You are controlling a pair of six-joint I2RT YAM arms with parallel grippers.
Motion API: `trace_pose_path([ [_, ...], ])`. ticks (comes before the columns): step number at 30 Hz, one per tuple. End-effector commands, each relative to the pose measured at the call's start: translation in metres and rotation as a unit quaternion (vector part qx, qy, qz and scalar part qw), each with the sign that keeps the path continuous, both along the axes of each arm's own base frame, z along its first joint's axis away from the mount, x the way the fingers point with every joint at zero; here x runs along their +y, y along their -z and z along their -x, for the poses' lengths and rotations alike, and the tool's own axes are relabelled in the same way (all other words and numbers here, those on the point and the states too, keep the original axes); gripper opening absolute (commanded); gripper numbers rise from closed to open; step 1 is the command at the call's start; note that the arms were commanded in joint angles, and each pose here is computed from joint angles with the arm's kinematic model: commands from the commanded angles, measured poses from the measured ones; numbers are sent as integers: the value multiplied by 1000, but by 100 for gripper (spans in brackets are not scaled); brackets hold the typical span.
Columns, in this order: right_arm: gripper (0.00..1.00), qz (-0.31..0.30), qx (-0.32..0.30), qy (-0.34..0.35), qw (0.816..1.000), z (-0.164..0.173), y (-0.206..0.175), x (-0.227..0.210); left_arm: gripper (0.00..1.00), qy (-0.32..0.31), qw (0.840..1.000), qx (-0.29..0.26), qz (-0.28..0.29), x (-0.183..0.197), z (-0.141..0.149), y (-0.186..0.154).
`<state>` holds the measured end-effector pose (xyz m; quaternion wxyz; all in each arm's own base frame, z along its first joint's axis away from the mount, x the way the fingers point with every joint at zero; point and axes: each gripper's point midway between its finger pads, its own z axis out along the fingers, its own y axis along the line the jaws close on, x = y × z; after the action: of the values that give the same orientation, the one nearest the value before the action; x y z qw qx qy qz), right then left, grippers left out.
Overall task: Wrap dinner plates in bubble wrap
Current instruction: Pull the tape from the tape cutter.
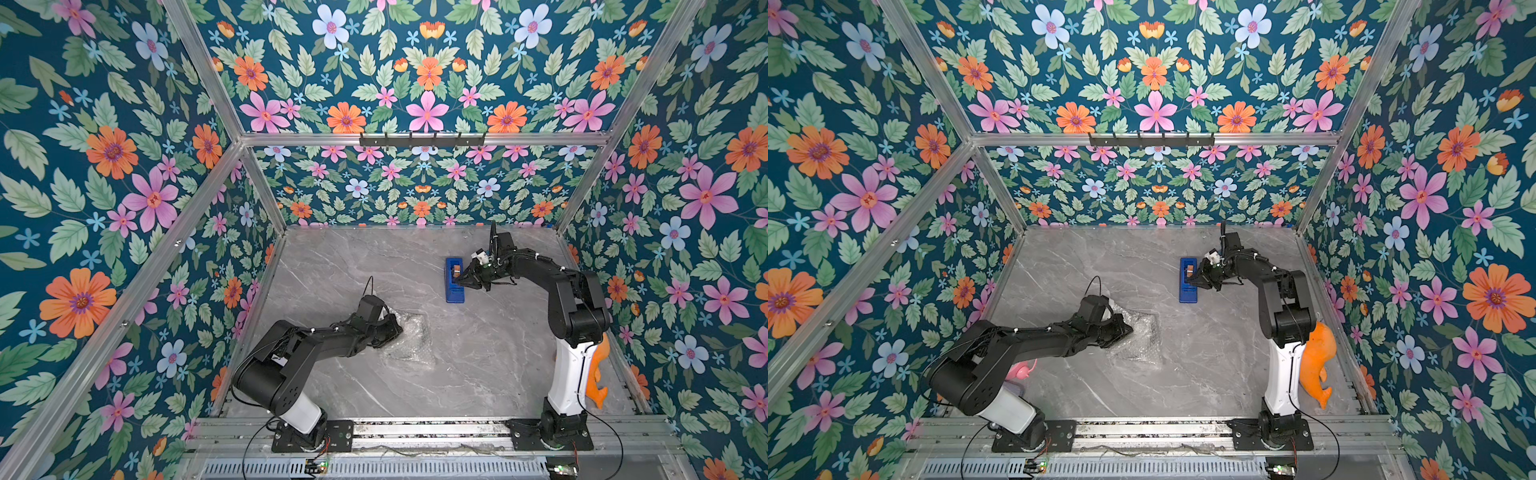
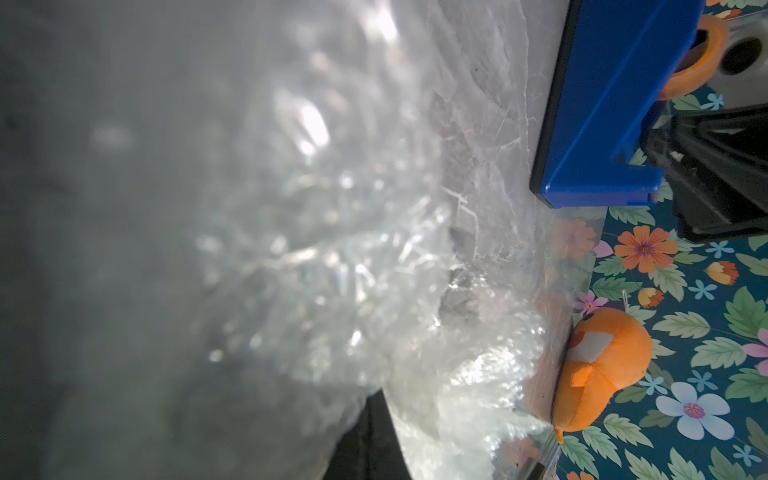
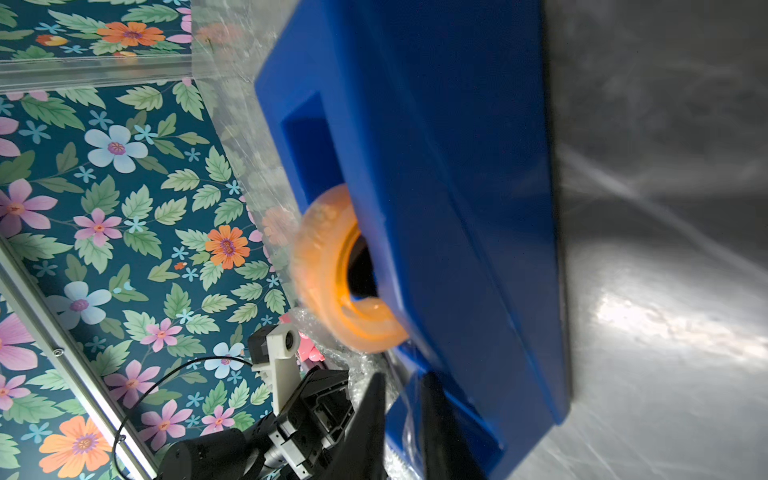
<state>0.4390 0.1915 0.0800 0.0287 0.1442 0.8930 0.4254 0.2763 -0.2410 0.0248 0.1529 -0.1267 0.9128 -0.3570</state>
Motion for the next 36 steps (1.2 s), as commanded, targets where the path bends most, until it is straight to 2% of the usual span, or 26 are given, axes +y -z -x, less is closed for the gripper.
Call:
trace_pose_path([
  [1,12,10,4,0,1000,1,4,-2,0,1,999,28,-22,7,10,13],
  [6,0,4,-7,1,1000,-1,-6,-1,0,1,999,28,-21,6,10,13],
  [11,0,-26,-34,1,999,-6,-38,8,0,0,999,29,-23,7,11,15],
  [16,0,-28,-51,-11,998,-4,-59,20,0,-1,999,30,-20,7,12,16],
  [21,0,-20,-36,-10,999,8,-50,24,0,-1,999,31,-19,7,13,17],
  [31,0,8,-20,-10,1000,59,-31,23,0,0,999,35,-17,7,15,22],
  [36,0,25,-9,-7,1000,74,-17,19,0,2,999,37,-14,6,16,24],
])
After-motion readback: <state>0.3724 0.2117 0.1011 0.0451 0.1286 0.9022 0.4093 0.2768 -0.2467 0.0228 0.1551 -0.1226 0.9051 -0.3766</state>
